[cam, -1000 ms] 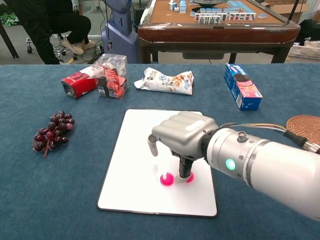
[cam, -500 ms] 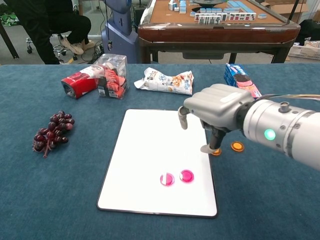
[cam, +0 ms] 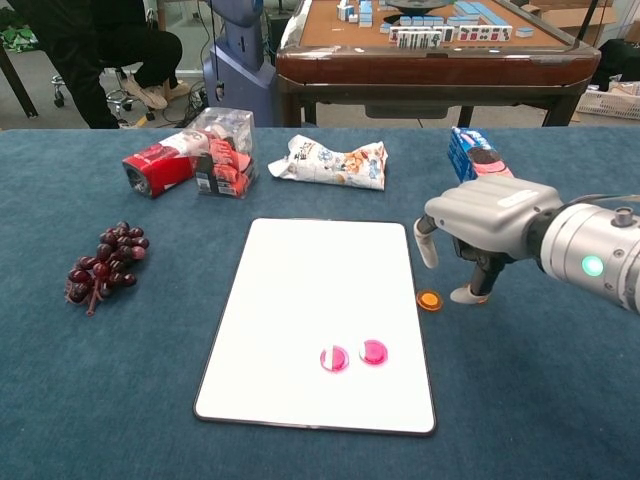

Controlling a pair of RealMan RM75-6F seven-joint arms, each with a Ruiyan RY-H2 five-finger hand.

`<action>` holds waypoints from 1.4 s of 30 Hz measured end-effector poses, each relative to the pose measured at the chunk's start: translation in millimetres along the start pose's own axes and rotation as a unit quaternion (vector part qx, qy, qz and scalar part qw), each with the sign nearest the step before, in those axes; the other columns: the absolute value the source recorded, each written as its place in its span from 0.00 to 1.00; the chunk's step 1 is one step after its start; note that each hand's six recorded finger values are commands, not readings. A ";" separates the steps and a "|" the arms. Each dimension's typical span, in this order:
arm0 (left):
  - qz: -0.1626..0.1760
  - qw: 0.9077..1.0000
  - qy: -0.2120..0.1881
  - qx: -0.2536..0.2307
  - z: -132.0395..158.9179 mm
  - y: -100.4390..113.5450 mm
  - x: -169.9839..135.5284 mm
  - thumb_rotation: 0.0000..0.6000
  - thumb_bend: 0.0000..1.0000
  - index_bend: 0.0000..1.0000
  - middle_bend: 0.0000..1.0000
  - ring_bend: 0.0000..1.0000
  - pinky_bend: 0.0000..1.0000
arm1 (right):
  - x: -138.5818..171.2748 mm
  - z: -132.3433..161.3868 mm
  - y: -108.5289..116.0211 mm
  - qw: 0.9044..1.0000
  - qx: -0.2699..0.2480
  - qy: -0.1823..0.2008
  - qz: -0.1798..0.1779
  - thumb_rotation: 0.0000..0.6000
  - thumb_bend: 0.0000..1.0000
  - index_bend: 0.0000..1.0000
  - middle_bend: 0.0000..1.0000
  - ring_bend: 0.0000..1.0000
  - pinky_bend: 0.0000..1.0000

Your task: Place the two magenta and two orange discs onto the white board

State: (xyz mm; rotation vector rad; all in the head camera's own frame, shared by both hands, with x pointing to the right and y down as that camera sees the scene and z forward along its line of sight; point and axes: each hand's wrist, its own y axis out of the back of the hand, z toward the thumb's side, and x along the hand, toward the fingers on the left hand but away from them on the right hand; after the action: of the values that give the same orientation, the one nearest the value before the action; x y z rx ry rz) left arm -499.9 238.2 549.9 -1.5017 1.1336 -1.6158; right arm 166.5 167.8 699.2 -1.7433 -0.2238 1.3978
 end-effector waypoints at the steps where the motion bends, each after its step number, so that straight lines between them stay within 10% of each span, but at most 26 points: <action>1: 0.000 1.000 0.000 0.000 0.1 0.1 -0.1 1.00 0.03 0.35 0.47 0.40 0.54 | -0.3 -0.6 -1.1 1.000 0.000 -0.001 0.001 1.00 0.20 0.44 1.00 1.00 1.00; 16: -0.002 1.000 -0.001 0.000 0.4 -0.5 -0.2 1.00 0.03 0.35 0.47 0.40 0.54 | -6.7 -5.4 -16.2 0.999 -0.008 -0.029 0.013 1.00 0.05 0.44 1.00 1.00 1.00; 42: -0.001 1.000 -0.001 -0.001 0.7 0.7 -0.9 1.00 0.03 0.35 0.47 0.40 0.54 | -14.1 11.7 -20.2 0.994 -0.056 -0.090 0.026 1.00 0.11 0.47 1.00 1.00 1.00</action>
State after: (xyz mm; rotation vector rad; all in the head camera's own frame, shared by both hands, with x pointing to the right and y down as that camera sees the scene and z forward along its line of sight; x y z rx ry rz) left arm -499.2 238.6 548.9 -1.5066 1.1339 -1.6134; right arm 158.7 177.4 723.5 -1.7248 -0.3628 1.6086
